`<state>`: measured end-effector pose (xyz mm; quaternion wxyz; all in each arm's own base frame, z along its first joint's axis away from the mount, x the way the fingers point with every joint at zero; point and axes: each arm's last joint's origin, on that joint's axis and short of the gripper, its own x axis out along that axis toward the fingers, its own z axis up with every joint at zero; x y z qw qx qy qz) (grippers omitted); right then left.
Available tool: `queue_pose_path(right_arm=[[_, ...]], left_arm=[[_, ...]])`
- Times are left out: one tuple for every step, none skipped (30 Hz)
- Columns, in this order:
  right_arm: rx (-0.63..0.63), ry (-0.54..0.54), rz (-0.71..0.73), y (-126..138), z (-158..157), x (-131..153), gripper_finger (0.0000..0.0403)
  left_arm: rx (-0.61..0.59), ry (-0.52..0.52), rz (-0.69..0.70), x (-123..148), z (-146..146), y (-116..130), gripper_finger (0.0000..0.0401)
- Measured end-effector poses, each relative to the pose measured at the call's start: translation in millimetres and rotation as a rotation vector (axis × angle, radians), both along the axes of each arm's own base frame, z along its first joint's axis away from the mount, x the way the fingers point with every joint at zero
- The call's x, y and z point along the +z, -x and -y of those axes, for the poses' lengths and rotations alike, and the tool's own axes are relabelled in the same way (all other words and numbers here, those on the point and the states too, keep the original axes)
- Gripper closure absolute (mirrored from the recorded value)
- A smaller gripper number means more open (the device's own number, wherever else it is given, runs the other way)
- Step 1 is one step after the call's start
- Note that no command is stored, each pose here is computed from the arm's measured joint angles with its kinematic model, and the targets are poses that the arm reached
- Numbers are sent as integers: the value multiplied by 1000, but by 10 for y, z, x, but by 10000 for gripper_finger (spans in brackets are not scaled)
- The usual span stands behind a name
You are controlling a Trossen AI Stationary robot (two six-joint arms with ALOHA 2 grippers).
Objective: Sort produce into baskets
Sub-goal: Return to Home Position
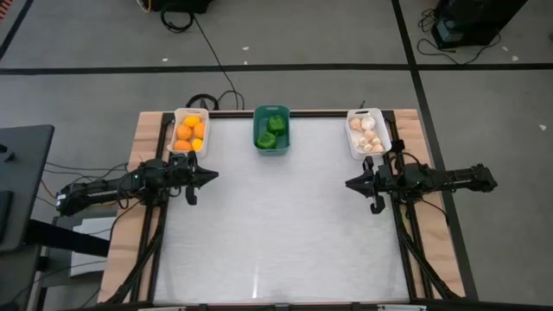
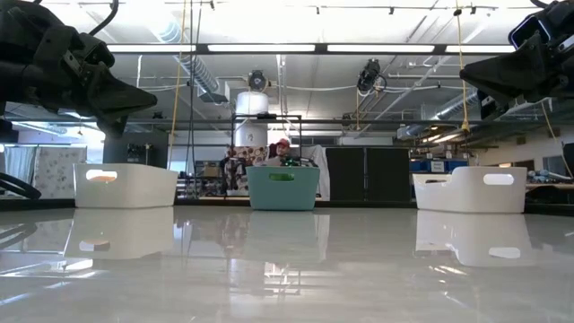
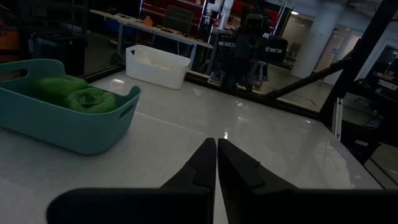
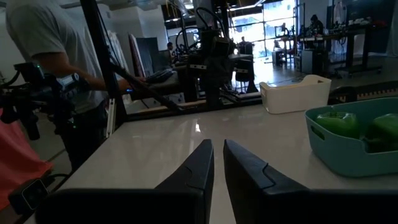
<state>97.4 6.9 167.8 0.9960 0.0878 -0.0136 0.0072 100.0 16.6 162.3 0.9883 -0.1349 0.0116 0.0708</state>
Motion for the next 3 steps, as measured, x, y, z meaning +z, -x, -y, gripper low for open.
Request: queue_pose_path(right_arm=[[0, 0, 0, 0, 0, 0, 353], [0, 0, 0, 0, 0, 0, 353], [0, 0, 0, 0, 0, 0, 353]], left_arm=[[0, 0, 0, 0, 0, 0, 380], [0, 0, 0, 0, 0, 0, 380], [0, 0, 0, 0, 0, 0, 380]])
